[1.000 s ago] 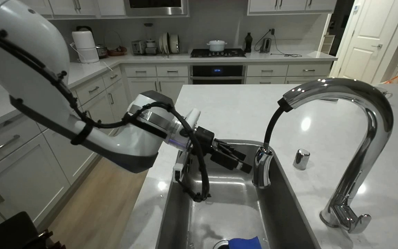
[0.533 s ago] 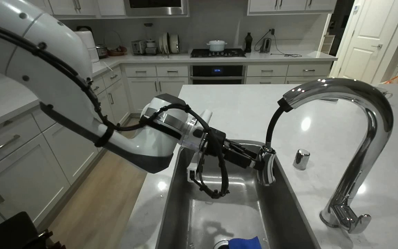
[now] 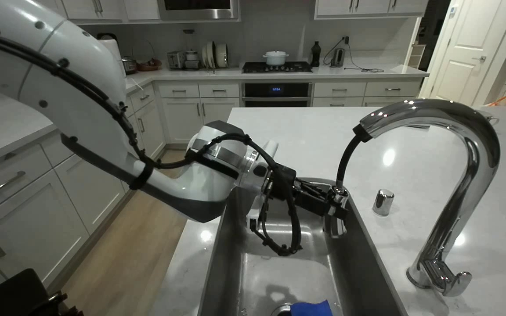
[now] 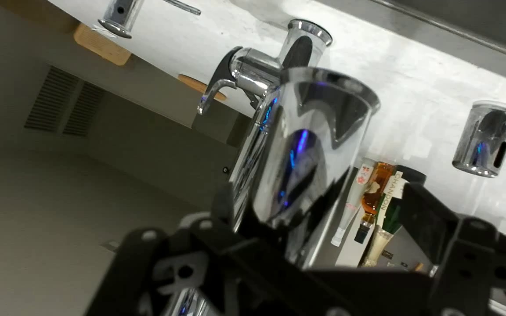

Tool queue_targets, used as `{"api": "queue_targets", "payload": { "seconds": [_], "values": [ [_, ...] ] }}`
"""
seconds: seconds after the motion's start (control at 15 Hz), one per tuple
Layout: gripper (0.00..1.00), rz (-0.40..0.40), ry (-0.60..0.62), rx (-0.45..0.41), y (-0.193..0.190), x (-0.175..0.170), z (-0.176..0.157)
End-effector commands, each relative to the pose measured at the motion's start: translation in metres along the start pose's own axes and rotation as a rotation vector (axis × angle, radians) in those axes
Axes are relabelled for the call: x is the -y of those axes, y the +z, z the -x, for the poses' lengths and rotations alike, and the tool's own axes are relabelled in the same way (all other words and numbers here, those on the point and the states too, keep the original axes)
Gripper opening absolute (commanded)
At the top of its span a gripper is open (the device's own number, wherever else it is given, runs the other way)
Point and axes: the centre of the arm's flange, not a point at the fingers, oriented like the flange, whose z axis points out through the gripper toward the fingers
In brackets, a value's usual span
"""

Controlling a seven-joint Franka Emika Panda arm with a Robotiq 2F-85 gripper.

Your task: Push back the extendable spout

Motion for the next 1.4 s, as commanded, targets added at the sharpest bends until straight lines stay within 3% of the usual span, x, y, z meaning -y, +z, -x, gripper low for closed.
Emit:
{"api": "queue_targets", "payload": {
  "seconds": [0.0, 0.4, 0.47, 0.93, 1.33],
  "values": [
    [0.65, 0.016, 0.014, -0.03, 0.006, 0.0, -0.002],
    [0.2, 0.026, 0.011, -0.029, 0.002, -0.002, -0.003],
    [0.17, 0.028, 0.007, -0.027, 0.0, -0.003, -0.004],
    [0.17, -0.007, 0.014, 0.014, -0.026, -0.008, -0.016],
    [0.17, -0.115, 0.032, 0.1, -0.058, -0.018, -0.033]
  ]
}}
